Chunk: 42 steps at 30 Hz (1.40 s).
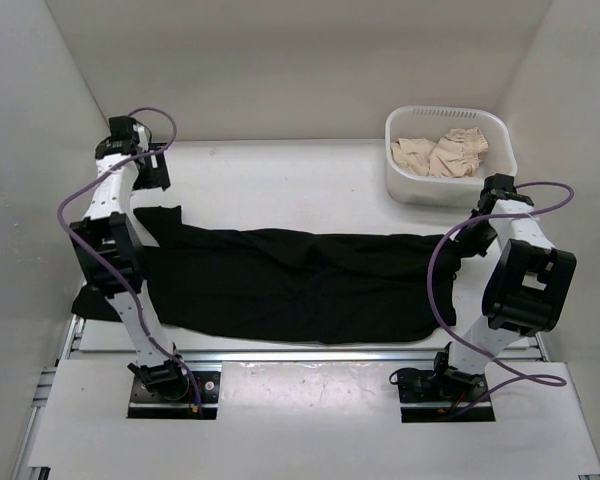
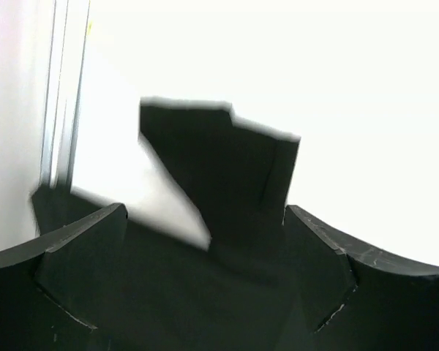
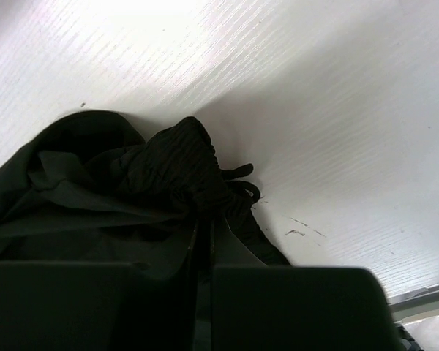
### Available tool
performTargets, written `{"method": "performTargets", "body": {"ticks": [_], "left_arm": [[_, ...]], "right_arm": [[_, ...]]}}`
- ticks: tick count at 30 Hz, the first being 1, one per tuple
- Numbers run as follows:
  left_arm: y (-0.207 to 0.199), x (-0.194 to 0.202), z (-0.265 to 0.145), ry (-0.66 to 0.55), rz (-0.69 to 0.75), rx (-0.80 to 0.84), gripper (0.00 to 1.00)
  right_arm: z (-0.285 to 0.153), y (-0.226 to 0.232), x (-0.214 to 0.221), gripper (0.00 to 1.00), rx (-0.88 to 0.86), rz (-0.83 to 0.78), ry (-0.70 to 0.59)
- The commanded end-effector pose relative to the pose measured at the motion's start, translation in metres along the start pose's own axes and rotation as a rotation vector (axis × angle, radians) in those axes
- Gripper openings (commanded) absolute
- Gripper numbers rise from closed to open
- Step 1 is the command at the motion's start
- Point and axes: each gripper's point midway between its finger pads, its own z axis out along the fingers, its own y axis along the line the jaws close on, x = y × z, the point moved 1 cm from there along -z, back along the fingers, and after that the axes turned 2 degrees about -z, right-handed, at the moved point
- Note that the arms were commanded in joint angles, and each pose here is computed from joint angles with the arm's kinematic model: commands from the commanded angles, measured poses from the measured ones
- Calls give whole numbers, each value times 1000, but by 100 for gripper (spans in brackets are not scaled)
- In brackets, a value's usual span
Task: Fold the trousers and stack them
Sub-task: Flatten the trousers out
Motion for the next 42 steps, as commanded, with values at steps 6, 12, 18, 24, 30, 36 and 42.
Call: {"method": "performTargets", "body": {"ticks": [6,12,18,24,30,36,42], "left_arm": [[-64,11,61,150,85,123,100],[-51,56,84,290,113,38,96],[-37,85,110,373,145,-60,37],[-29,0,71,143,89,-71,14],[5,-125,-61,-320,-47,12,14],[8,-87,-91,-283,-43,57,14],[65,-12,-54,-103,-135,-19,14]], "right_arm": [[3,5,2,0,-26,-10,21],[7,4,7,0,-22,-1,31],[5,5,2,0,-27,-1,18],[0,7,-4,0,-32,-1,6],[-2,10,-6,0,-43,-1,1],[-2,11,-6,0,-52,-1,4],[-2,11,-6,0,-52,-1,4]]}}
